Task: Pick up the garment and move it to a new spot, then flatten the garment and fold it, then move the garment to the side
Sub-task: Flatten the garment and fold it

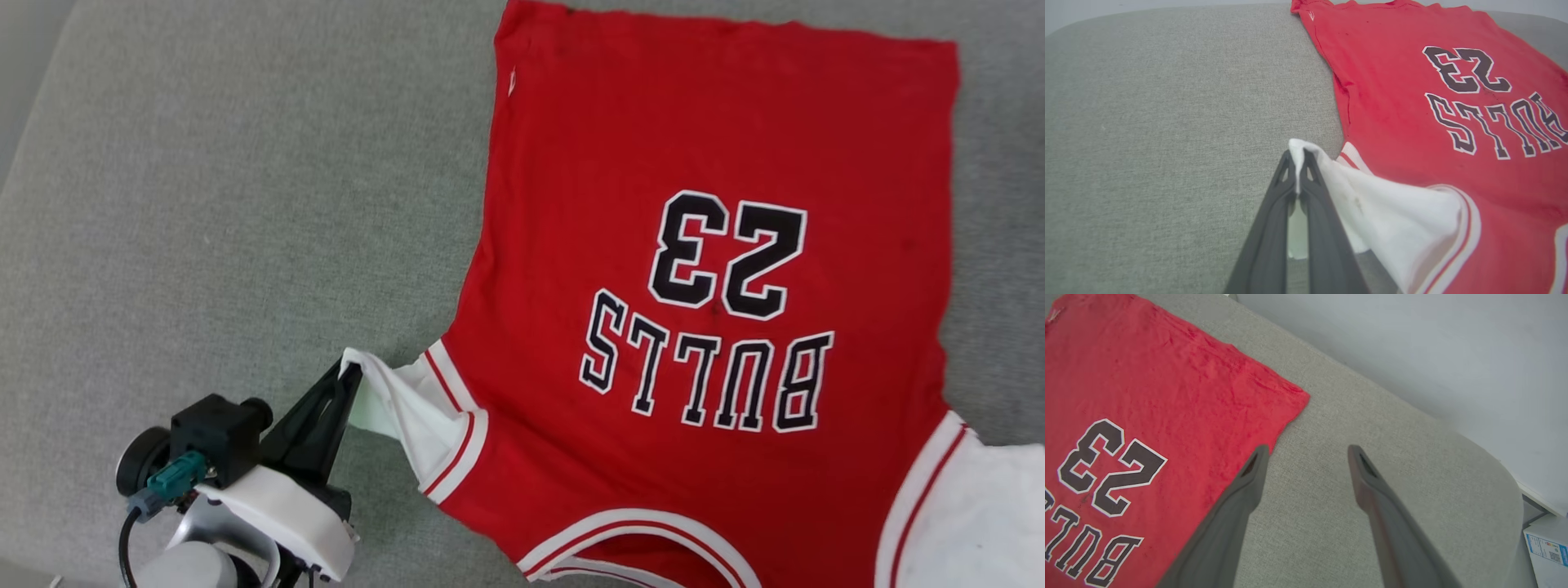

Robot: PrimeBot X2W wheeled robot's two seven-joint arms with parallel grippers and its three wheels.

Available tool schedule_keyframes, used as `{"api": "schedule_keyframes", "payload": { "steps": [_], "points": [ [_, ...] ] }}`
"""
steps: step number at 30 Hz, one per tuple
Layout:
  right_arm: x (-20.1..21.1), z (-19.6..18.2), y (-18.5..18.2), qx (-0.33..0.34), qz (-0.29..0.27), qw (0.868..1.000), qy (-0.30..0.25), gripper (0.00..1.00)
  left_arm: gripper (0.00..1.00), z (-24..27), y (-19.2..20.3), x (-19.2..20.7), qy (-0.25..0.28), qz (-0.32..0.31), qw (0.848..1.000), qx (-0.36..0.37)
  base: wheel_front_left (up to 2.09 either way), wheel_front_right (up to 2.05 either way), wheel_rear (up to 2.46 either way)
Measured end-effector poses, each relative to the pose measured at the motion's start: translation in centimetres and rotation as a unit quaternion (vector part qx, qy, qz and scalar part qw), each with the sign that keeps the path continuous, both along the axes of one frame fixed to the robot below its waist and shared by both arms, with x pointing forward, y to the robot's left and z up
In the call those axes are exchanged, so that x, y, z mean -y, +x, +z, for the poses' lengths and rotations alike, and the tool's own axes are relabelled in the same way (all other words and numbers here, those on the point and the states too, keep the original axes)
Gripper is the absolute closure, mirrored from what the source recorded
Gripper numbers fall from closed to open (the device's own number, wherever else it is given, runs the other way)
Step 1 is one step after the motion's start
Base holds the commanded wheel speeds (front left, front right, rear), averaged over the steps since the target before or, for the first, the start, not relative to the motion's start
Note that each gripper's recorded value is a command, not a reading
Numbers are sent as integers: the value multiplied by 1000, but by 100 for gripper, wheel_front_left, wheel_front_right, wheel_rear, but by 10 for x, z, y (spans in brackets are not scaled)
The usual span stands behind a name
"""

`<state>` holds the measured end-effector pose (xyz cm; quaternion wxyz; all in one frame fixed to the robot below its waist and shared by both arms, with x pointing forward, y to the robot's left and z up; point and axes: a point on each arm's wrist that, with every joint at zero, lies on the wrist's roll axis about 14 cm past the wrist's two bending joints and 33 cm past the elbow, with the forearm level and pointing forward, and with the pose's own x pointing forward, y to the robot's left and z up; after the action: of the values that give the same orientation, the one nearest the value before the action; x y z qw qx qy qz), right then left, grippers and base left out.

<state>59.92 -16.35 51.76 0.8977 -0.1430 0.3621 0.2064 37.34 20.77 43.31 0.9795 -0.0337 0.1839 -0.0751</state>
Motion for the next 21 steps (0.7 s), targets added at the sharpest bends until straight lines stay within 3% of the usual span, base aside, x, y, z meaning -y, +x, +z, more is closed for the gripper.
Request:
{"api": "schedule_keyframes", "payload": {
  "steps": [8, 16, 20, 21],
  "points": [
    [-11, -75, 32, -125, -23, 991, -50, 0, 100, -17, 13, 2, 4, 4, 1000, -11, 0, 0, 0],
    [-34, -157, 34, -205, -11, 977, -57, 0, 100, -38, 20, 5, 9, 1, 999, -34, 0, 0, 0],
    [-32, -174, 33, -217, -12, 974, -60, 0, 100, -46, 19, 6, 10, 1, 999, -45, 0, 0, 0],
    [-32, -174, 33, -216, -12, 975, -59, 80, 100, -45, 20, 7, 11, 0, 999, -43, 0, 0, 0]
  ]
}}
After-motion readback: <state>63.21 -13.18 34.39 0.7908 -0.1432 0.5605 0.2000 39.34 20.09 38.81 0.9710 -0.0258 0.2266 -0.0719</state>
